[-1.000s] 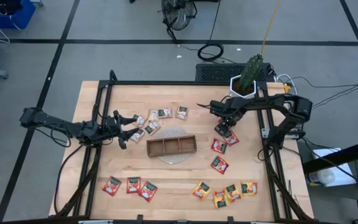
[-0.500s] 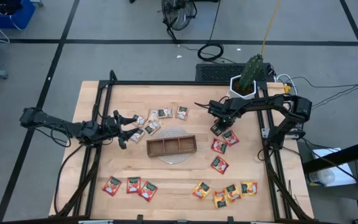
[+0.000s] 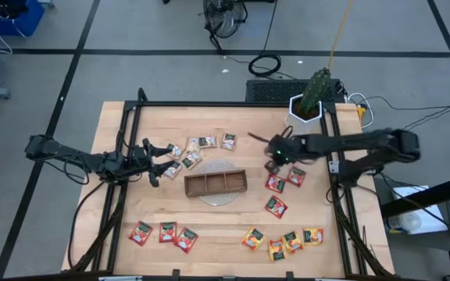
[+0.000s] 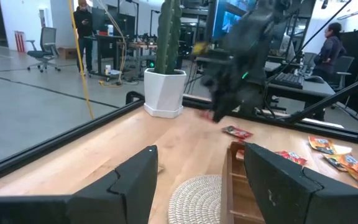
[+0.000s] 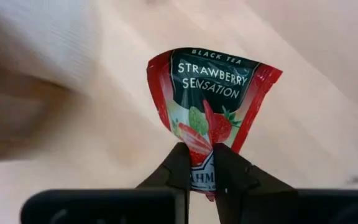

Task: Pick & Place Tea
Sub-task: Put the red tea bag into the right section of the wood organizer

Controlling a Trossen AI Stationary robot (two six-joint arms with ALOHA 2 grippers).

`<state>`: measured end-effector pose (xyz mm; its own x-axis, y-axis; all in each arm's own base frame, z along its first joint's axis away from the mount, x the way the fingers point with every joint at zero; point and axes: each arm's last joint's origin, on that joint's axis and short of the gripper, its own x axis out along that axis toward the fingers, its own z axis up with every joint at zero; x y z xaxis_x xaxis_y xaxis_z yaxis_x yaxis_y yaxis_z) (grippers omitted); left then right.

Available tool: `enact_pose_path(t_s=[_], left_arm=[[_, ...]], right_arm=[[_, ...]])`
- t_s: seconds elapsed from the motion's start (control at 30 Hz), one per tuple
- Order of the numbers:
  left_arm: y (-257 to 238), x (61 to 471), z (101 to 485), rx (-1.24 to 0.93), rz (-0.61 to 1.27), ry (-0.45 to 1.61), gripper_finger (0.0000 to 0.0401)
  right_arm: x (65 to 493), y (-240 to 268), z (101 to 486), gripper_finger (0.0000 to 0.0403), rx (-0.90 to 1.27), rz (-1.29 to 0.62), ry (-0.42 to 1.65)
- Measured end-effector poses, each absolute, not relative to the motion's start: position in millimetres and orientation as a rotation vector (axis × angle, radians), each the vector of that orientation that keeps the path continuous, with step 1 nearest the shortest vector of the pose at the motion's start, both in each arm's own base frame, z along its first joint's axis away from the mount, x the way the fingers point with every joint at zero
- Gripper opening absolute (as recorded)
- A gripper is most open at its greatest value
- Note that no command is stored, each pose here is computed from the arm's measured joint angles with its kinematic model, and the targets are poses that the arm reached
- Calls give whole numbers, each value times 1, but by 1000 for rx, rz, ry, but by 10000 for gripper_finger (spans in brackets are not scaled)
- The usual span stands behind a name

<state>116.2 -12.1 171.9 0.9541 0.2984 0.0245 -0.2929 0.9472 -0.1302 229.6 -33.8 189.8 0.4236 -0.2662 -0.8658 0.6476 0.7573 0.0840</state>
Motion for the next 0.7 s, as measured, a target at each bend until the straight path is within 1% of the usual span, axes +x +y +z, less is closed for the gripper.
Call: enact_pose_path(t_s=[0.17, 0.23, 0.43, 0.53, 0.7], left_arm=[[-12, 116, 172, -126, 301, -44, 239], [-12, 116, 172, -126, 301, -44, 239], [-12, 116, 172, -126, 301, -44, 239], [-12, 116, 172, -126, 301, -43, 239], [-12, 116, 172, -126, 301, -44, 239]], right_arm=[[246, 9, 210, 28, 349, -484, 687], [255, 23, 211, 28, 332, -437, 615], [288, 46, 192, 28, 295, -334, 493], [299, 51, 177, 28, 279, -294, 480], [311, 52, 171, 28, 270, -250, 413]])
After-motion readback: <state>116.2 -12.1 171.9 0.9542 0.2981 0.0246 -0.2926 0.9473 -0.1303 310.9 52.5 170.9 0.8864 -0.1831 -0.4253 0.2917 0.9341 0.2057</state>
